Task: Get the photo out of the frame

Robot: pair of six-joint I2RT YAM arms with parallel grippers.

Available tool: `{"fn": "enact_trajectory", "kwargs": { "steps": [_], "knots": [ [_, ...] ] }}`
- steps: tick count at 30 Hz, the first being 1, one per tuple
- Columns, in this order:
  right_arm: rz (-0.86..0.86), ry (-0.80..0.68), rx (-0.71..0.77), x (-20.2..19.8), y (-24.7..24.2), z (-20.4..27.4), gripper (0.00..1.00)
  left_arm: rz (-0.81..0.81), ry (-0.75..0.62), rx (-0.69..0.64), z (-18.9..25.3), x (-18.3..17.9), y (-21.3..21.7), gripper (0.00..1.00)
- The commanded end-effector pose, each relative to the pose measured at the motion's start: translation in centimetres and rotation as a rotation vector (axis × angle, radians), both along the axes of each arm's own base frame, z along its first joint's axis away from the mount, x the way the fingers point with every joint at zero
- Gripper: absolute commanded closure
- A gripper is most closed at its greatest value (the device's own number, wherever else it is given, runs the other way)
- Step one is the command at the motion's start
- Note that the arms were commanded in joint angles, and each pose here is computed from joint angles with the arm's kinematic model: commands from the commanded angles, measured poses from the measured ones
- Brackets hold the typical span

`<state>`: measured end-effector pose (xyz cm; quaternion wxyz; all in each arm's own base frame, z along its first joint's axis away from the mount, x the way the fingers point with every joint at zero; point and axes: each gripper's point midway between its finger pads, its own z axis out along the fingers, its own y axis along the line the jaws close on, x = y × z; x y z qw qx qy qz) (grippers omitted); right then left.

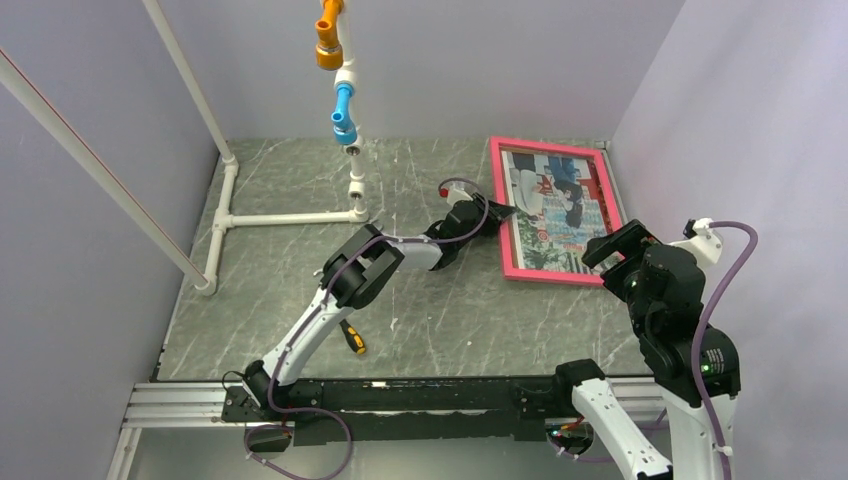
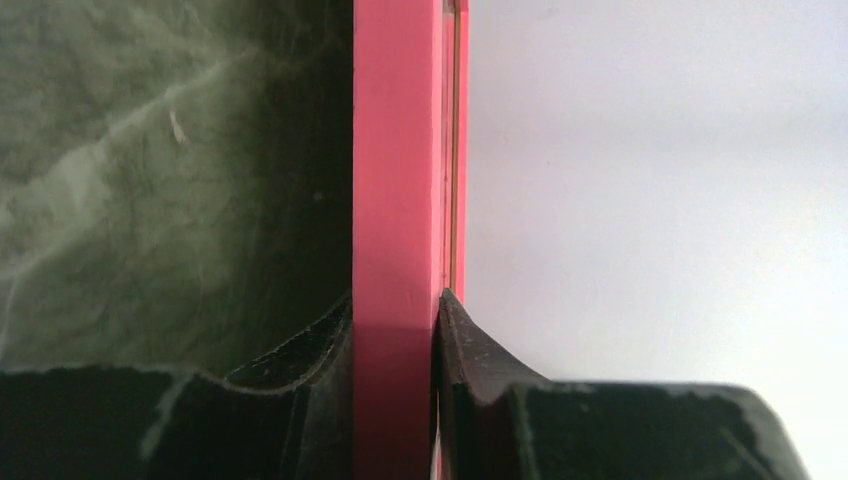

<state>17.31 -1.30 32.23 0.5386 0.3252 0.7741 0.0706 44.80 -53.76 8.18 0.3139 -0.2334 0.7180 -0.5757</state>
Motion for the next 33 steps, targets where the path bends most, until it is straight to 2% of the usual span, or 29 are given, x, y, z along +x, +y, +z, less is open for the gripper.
{"fn": "enact_trajectory", "kwargs": {
  "steps": [1,13,16,18,20,23,25,26,27,33],
  "knots": [
    [0.020,-0.029,-0.011,-0.7,0.0,1.0,0.11,0.156,-0.040,-0.008,0.9,3.9,0.6,1.00],
    [0.031,-0.032,-0.006,-0.9,0.2,0.7,0.10,0.146,-0.031,0.028,-0.6,5.3,-1.2,1.00],
    [0.046,-0.025,-0.004,-0.8,0.4,0.2,0.10,0.118,-0.026,0.075,-0.9,5.1,-1.1,0.88],
    [0.081,-0.017,-0.010,-0.6,0.9,-0.1,0.10,0.080,-0.009,0.132,-1.2,4.8,-1.2,0.72],
    [0.122,-0.018,-0.025,-0.5,1.4,-0.1,0.09,0.045,-0.026,0.160,-0.7,4.6,-1.1,0.50],
    [0.168,-0.022,-0.049,-0.4,1.8,0.1,0.06,-0.004,-0.026,0.174,0.0,3.9,-0.6,0.37],
    [0.194,-0.018,-0.065,-0.3,2.1,0.2,0.05,-0.045,-0.028,0.186,0.8,3.6,-0.3,0.20],
    [0.203,-0.009,-0.068,-0.2,2.2,0.1,0.04,-0.059,-0.090,0.141,6.9,3.3,-0.2,0.15],
    [0.215,0.004,-0.068,0.0,2.4,0.0,0.04,-0.091,-0.048,0.195,2.6,3.1,-0.1,0.12],
    [0.305,0.095,-0.078,1.1,3.8,-1.8,0.00,-0.273,-0.099,0.309,5.7,-0.8,1.9,0.04]
  ]
}}
